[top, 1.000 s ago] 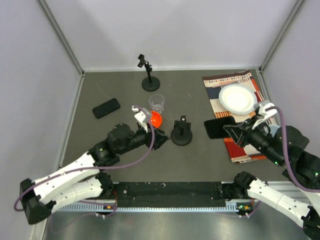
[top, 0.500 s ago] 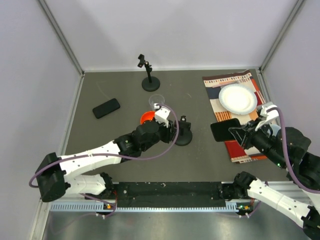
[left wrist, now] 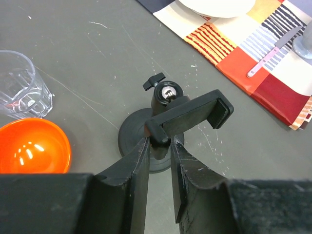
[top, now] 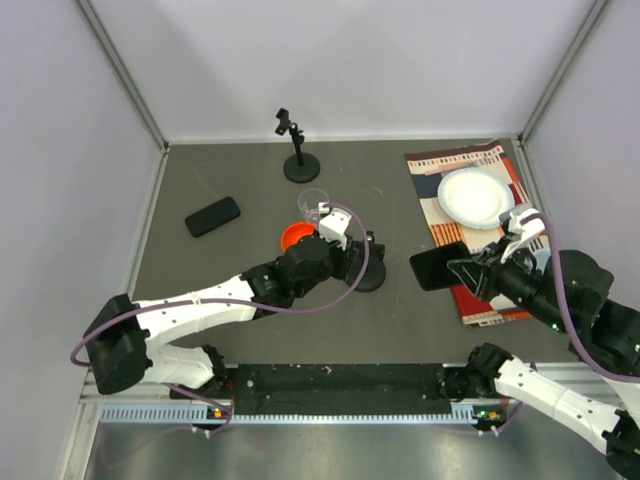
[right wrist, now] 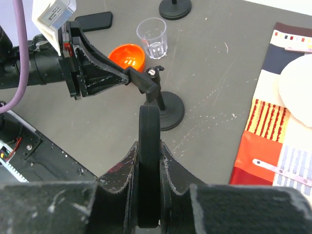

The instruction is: Place the phone on the phone stand

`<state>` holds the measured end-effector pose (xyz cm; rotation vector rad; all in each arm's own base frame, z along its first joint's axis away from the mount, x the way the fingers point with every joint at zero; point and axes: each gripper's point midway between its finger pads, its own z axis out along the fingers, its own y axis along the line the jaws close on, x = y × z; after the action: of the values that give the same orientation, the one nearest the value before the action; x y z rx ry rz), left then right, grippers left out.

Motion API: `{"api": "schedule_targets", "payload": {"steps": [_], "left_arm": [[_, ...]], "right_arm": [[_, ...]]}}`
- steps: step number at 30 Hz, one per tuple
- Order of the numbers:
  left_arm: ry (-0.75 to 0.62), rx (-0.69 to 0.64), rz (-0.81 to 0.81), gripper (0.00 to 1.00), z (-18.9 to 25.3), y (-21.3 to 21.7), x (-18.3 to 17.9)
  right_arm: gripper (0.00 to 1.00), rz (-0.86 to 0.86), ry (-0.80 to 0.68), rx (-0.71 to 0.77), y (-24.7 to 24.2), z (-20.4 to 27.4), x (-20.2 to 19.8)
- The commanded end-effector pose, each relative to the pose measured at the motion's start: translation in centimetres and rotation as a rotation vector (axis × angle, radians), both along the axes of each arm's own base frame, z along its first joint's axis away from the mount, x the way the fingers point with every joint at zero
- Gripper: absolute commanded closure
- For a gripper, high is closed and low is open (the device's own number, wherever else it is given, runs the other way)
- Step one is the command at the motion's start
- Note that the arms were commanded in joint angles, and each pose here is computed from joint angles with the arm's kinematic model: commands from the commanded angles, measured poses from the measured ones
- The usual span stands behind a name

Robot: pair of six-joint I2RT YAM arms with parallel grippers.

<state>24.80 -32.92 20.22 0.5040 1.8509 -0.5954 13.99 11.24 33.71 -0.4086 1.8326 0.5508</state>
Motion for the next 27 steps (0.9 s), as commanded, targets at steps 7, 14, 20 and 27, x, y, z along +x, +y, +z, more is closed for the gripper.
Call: {"api": "schedule_targets", "payload": {"steps": [7,14,20,27], "left_arm": [[-0.071,-0.036,0.058,0.64,2.1,-0.2,1.4],[-0.067,-0.038,0.032,0.61,1.9,-1.0,1.4],[-0.061,-0.03,0.048,0.92,1.2,-0.9,1.6],[-0.138,-0.04,-0.131,1.0,3.1,-1.5,-0.7]], "right_arm": [[1.0,0.059,-0.049,0.06,1.8,2.1,0.4],[1.0,0.073,-0.039,0.052,2.3,1.6,0.6],[1.0,0.099,-0.021,0.032,3.0,0.9,0.7],[1.0,0.269,-0.027,-0.051,5.4,-0.5,0.2]]}}
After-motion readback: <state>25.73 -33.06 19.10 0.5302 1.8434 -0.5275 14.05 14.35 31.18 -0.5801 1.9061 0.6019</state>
